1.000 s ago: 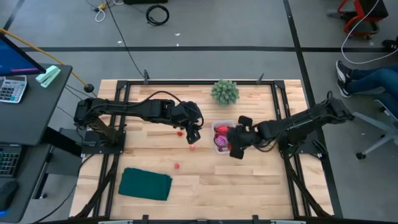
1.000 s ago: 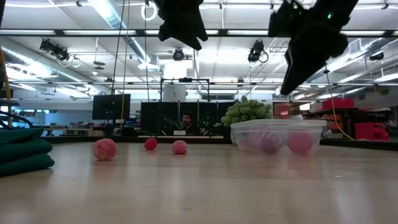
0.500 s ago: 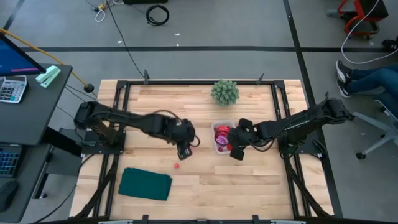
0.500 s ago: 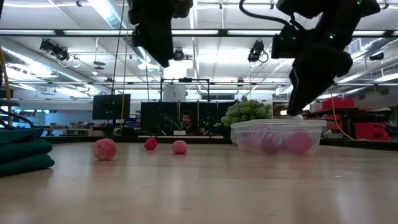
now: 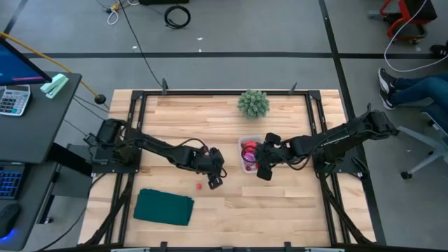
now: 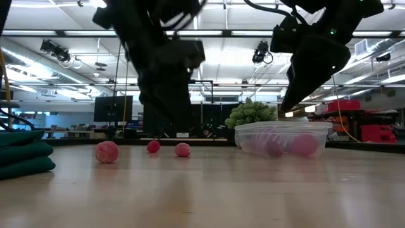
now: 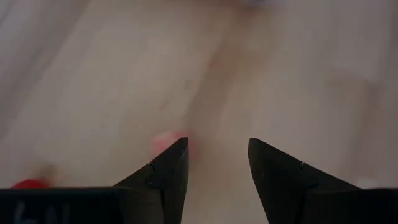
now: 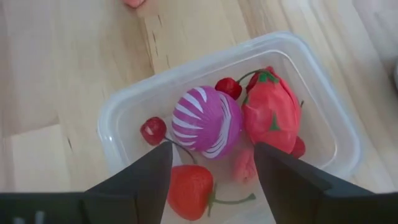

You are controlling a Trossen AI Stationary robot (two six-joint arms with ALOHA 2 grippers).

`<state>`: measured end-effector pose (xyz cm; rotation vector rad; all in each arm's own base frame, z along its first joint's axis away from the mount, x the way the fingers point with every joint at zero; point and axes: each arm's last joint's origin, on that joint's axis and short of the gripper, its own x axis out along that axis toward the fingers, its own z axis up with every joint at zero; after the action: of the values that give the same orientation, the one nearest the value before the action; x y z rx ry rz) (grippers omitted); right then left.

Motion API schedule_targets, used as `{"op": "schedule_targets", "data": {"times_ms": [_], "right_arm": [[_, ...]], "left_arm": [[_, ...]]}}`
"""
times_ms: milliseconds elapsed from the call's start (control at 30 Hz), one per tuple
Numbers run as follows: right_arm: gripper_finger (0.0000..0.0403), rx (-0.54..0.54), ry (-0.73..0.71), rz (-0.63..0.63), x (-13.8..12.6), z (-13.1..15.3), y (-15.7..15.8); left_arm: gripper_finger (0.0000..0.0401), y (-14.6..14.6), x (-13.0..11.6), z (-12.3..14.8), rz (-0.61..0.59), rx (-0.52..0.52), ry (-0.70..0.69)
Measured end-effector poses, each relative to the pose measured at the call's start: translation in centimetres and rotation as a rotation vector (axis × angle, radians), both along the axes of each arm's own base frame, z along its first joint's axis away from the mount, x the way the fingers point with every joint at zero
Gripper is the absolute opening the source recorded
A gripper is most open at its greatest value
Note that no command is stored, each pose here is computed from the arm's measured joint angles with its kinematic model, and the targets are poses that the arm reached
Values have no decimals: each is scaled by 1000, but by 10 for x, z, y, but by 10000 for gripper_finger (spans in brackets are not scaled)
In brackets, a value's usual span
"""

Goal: Pick and placing Produce into tupperware
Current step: Put the pink peach into the transparent bin

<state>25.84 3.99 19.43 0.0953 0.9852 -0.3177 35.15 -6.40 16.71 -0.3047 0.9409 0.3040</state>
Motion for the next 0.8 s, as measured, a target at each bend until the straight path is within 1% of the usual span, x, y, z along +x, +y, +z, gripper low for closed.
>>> {"op": "schedule_targets", "data": {"times_ms": [133,200,300,467,600,800], "right_arm": [[236,-10,-11,21,2,1,0],[236,-20,-10,34,2,1,0],[236,-27,-11,48,2,1,0],[236,-26,-13,48,2,1,0],[236,-26,-14,48,2,1,0],[236,-25,-14,48,2,1,0]], "left_arm": [[172,9,-1,-11,34,26,36],[172,11,2,-13,44,25,26],[172,11,3,-20,47,27,43],[172,10,5,-39,70,30,92],[172,10,6,-43,76,32,96],[171,10,7,-41,91,28,84]]}}
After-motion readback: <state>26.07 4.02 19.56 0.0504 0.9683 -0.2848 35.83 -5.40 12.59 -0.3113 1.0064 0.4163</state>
